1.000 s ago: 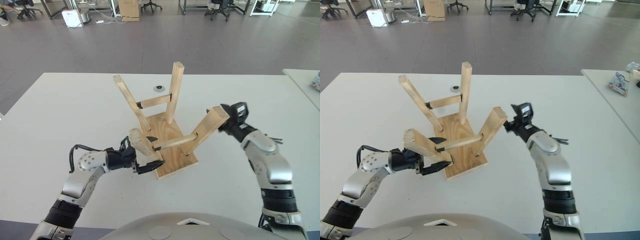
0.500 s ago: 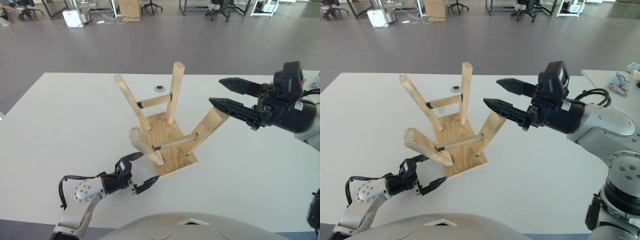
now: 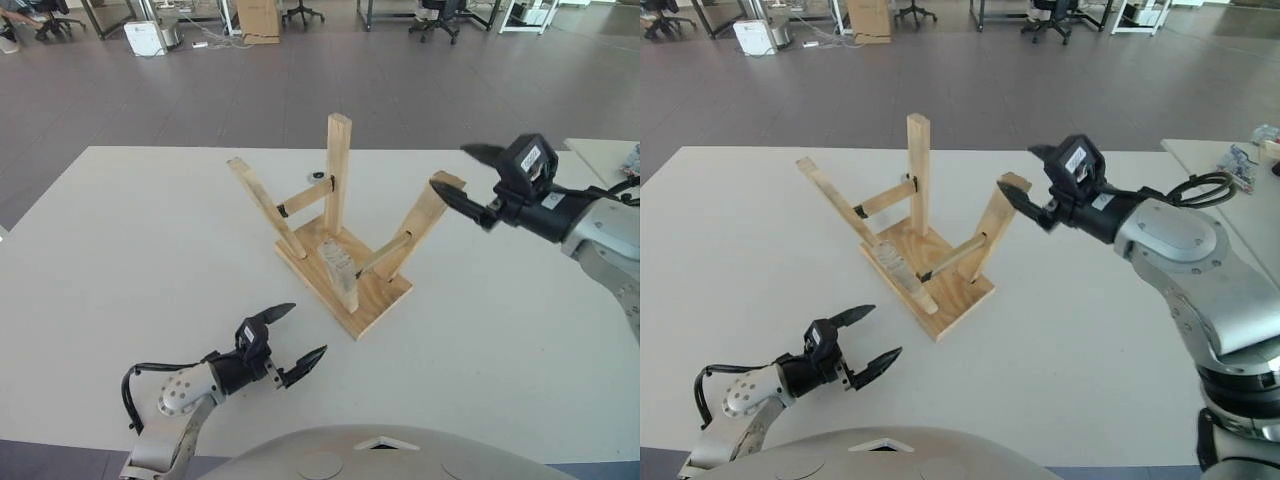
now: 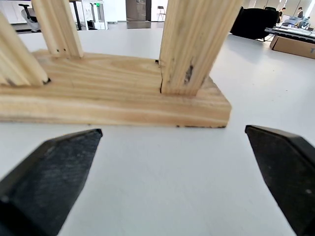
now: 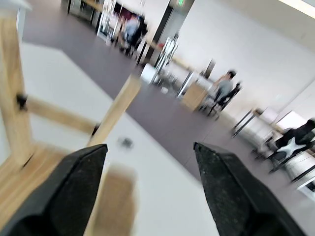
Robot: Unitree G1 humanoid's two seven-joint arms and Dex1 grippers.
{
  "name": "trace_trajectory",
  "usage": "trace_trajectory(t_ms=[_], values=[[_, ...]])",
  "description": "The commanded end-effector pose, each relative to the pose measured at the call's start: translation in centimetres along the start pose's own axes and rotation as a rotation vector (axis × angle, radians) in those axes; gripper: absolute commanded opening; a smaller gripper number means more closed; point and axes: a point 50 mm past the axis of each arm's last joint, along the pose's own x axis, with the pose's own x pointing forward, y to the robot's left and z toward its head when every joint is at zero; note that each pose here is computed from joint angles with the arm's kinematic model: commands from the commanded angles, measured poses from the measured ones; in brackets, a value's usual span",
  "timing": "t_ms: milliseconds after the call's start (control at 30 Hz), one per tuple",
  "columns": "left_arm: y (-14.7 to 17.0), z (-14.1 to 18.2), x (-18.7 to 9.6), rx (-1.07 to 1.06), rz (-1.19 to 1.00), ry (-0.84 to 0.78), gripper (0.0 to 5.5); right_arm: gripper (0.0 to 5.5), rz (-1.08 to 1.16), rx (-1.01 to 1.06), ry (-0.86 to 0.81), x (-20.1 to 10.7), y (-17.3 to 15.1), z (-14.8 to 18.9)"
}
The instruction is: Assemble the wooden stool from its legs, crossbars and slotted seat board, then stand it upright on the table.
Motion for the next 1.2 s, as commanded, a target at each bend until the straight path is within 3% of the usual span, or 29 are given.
trace_trajectory(t_ms=[33,133,200,267,333,467,667,800,867,933,1000,1200], values=[[0.7,0.0,-0.2,0.026,0.026,0.002,5.35,3.28,-0.052,-0.067,-0.279,0.9,3.0,3.6],[0.2,-0.8,-0.5,0.009,0.037,0.004,5.35,3.28,-0.054,-0.189,-0.285,0.2,6.5,2.3],[-0.3,-1.0,-0.7,-0.008,0.041,0.003,5.35,3.28,0.111,-0.304,0.011,-0.6,9.6,-3.6],[-0.6,-0.9,-0.8,-0.013,0.035,-0.001,5.35,3.28,0.258,-0.27,0.296,-2.6,11.7,-9.0],[-0.3,-0.7,-0.7,-0.008,0.032,0.001,5.35,3.28,0.339,-0.24,0.411,-4.2,12.8,-11.2],[0.0,-0.2,-0.4,0.002,0.028,-0.004,5.35,3.28,0.251,-0.248,0.333,-2.6,11.6,-10.2],[0.5,-0.3,-0.1,0.007,0.055,-0.016,5.35,3.28,0.041,-0.237,0.034,0.2,7.7,-5.1],[5.7,2.4,-1.8,0.116,0.168,-0.061,5.35,3.28,-0.12,-0.123,-0.141,1.1,4.1,-1.6],[7.8,4.8,-1.6,0.183,0.202,-0.144,5.35,3.28,-0.173,-0.065,-0.208,1.4,2.7,-0.2],[7.9,8.6,-1.1,0.24,0.172,-0.298,5.35,3.28,-0.192,-0.035,-0.235,1.5,2.0,0.4],[6.5,13.5,-0.8,0.298,0.098,-0.486,5.35,3.28,-0.205,-0.023,-0.214,1.3,1.8,-0.1],[1.4,21.4,0.2,0.302,-0.097,-0.763,5.35,3.28,-0.264,0.002,-0.105,0.2,1.5,-2.5]])
